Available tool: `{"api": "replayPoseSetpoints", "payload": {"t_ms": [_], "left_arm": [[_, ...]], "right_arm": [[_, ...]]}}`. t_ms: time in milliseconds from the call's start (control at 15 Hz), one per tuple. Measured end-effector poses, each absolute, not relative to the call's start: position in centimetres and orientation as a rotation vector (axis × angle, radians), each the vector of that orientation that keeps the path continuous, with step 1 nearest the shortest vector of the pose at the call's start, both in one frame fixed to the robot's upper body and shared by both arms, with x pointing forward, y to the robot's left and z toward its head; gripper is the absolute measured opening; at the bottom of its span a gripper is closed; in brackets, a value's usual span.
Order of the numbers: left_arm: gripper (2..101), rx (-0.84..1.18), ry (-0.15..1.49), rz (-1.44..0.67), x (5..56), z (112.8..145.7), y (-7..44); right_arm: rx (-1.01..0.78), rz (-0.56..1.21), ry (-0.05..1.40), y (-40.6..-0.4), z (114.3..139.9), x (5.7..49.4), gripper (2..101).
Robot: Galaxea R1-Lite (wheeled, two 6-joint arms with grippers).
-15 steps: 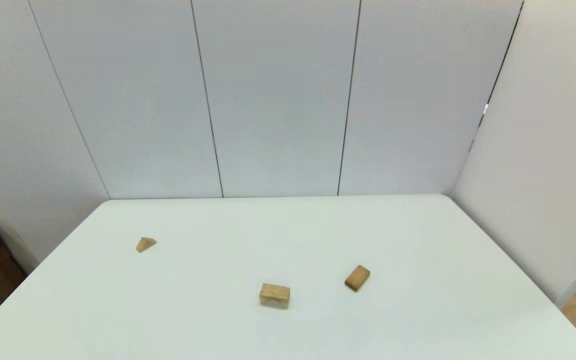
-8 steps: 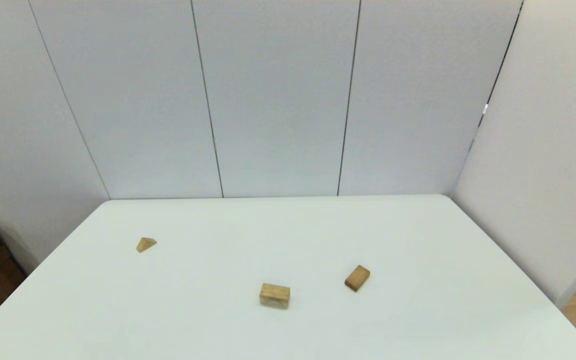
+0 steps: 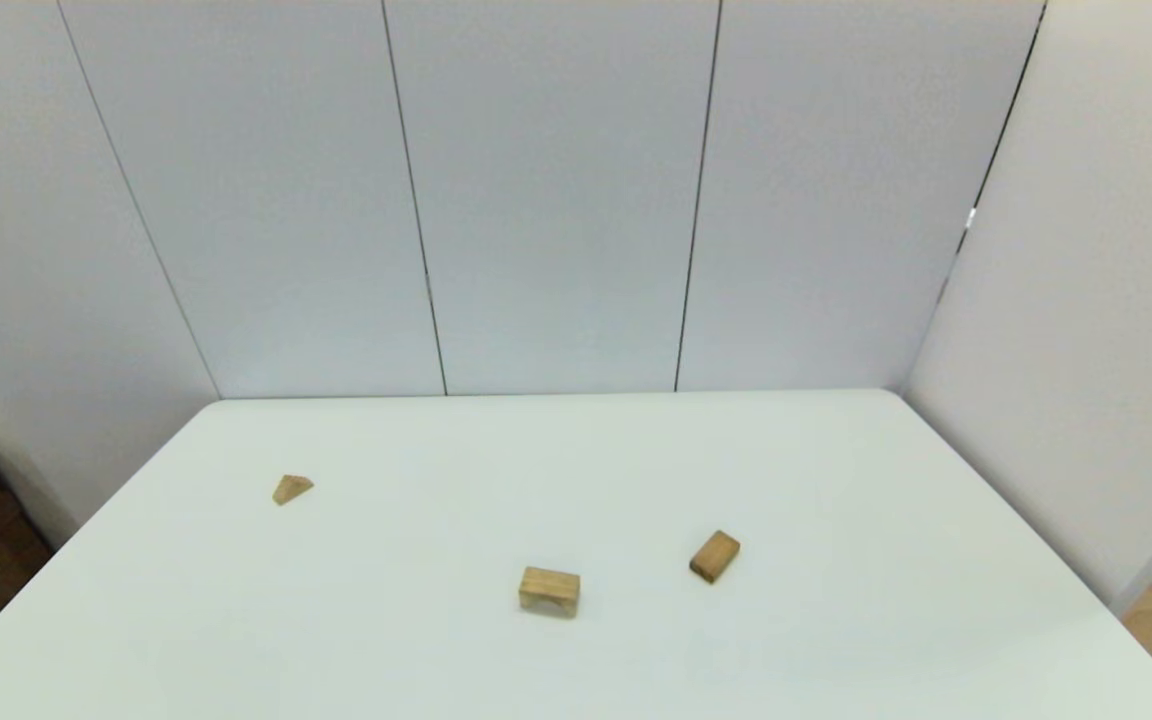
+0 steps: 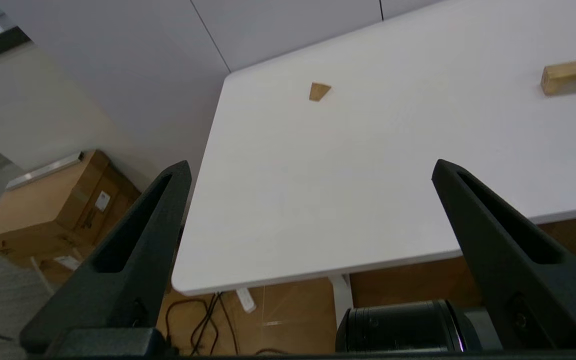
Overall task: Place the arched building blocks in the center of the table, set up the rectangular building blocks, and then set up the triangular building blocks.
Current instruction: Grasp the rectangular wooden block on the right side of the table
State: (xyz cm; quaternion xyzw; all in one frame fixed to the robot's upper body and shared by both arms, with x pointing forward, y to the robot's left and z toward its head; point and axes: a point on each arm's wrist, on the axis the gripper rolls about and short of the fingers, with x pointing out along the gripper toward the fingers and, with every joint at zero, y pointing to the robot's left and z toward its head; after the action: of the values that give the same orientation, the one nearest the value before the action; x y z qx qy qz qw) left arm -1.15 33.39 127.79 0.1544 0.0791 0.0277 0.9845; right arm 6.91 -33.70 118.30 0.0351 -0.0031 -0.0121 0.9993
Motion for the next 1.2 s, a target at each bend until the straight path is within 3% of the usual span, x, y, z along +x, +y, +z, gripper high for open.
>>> {"api": "replayPoseSetpoints", "payload": {"t_ms": [667, 1200], "left_arm": [[97.8, 0.123, -0.113, 0.006, 4.7, 123.2, 33.3], [97.8, 0.065, -0.133, -0.064, 6.6, 120.1, 33.2]], "right_arm": [[0.070, -0.024, -0.006, -33.7, 118.3, 6.9, 100.5], [0.071, -0.024, -0.006, -33.7, 118.3, 6.9, 100.5]]}}
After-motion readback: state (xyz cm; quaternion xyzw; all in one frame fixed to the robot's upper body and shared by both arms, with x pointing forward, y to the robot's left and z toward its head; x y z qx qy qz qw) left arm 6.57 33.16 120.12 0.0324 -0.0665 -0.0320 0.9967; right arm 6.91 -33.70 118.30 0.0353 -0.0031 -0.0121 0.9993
